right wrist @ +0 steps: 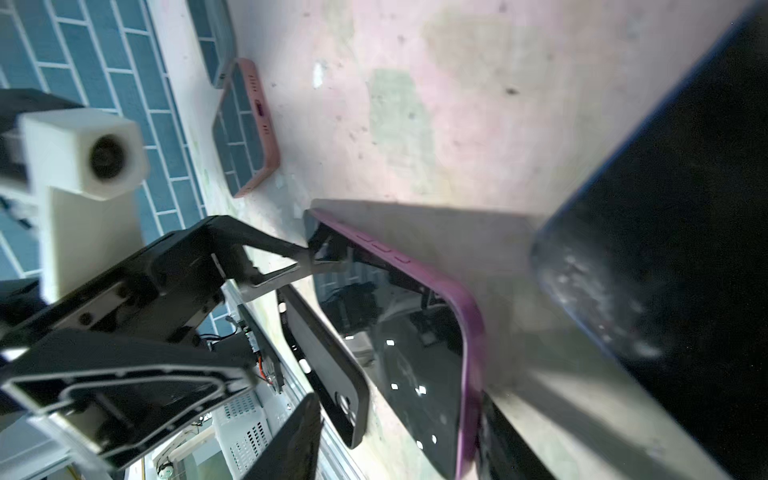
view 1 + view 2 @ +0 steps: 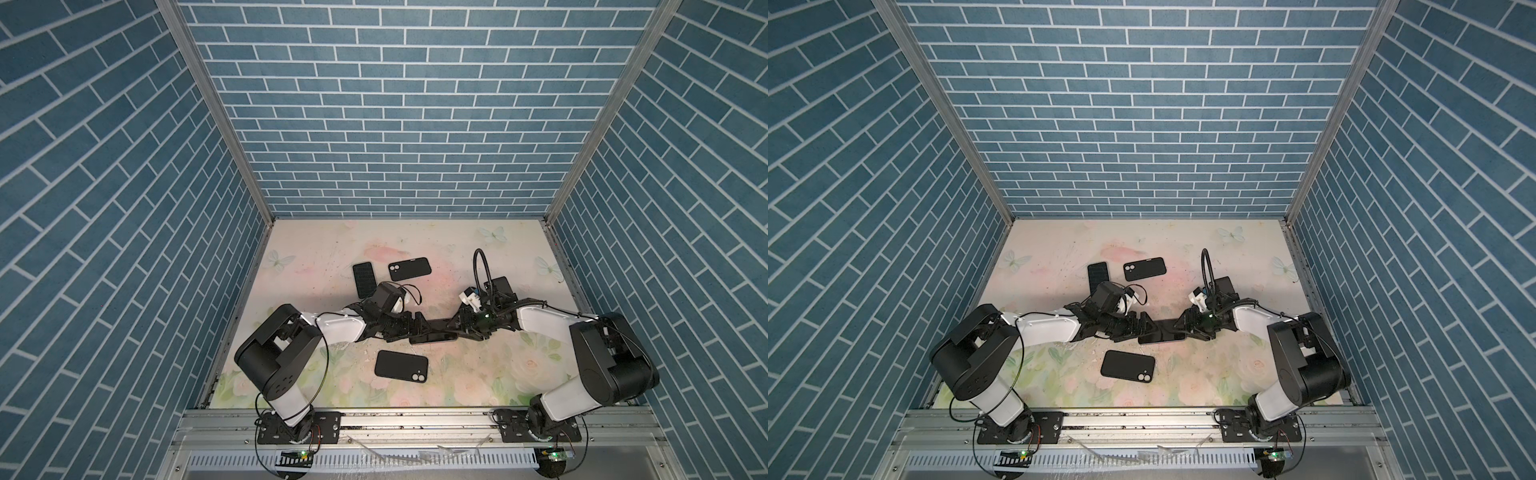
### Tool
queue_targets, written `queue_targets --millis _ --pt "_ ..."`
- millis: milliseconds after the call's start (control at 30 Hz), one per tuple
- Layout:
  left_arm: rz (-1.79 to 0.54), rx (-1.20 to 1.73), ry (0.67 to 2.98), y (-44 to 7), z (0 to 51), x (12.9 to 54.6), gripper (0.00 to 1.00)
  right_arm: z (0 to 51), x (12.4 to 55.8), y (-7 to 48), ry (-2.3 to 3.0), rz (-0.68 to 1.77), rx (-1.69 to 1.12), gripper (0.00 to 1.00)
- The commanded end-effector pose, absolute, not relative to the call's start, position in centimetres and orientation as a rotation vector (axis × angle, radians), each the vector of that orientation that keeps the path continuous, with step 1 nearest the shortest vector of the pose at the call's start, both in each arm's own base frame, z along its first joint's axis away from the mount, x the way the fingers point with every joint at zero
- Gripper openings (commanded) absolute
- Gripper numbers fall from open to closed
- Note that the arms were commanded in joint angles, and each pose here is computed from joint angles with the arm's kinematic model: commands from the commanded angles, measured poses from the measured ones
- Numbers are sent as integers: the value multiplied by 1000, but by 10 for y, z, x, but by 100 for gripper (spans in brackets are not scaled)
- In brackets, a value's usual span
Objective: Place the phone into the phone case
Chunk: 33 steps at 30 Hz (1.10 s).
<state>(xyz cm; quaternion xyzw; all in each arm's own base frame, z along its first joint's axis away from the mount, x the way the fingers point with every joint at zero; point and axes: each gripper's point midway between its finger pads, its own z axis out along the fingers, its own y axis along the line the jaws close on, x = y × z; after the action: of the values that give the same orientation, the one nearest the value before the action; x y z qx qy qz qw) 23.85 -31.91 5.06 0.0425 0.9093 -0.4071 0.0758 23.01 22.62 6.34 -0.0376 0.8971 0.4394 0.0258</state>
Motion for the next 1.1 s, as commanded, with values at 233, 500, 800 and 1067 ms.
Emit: queue_targets --millis 233,500,800,1067 --pt "-1184 103 2786 -312 31 236 94 104 234 244 2585 1501 -239 46" --pt "-1195 93 2763 -310 33 240 94 89 240 245 2632 1470 -195 23" --pt "-1182 31 2669 -305 60 265 94 103 256 233 2610 1272 -213 0" --pt "-824 -71 2617 -267 115 325 96 147 295 190 2455 871 -139 0"
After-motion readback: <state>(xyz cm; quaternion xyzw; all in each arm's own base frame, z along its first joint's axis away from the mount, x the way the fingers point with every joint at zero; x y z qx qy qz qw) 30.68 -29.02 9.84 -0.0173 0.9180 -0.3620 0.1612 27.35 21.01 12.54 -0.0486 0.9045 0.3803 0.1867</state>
